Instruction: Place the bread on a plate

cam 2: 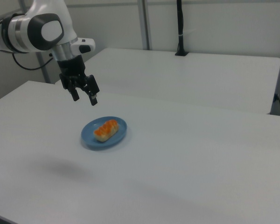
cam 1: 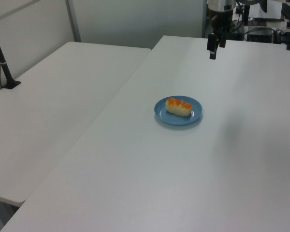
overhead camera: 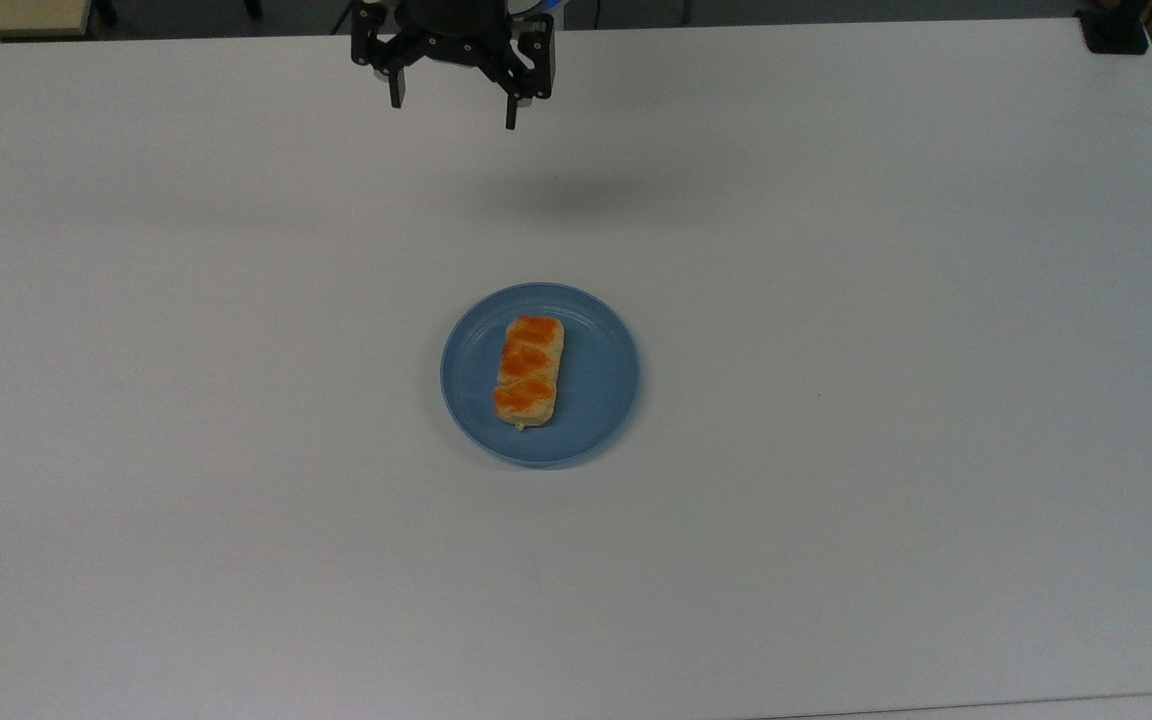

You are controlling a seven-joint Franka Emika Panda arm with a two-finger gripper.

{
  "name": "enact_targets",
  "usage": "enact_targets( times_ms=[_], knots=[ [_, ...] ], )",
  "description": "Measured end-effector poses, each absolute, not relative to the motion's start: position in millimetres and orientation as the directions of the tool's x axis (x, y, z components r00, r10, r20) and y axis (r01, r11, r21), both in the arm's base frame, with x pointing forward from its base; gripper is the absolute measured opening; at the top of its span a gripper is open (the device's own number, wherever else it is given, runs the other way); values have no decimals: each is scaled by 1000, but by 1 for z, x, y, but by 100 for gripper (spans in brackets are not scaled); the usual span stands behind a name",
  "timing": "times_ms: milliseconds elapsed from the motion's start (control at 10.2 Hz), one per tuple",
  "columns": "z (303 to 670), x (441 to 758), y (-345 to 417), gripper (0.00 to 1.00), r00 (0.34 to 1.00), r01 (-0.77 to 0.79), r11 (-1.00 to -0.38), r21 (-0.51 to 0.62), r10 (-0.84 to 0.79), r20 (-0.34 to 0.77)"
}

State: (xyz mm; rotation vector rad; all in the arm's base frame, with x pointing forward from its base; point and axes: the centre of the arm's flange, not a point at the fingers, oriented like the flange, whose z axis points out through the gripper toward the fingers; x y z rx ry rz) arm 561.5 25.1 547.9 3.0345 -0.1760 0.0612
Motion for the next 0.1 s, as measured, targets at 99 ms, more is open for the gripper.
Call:
enact_targets(
  times_ms=[99],
  knots=[
    [547,561,23,100,992,-119,-988,99,-115,44]
  ],
)
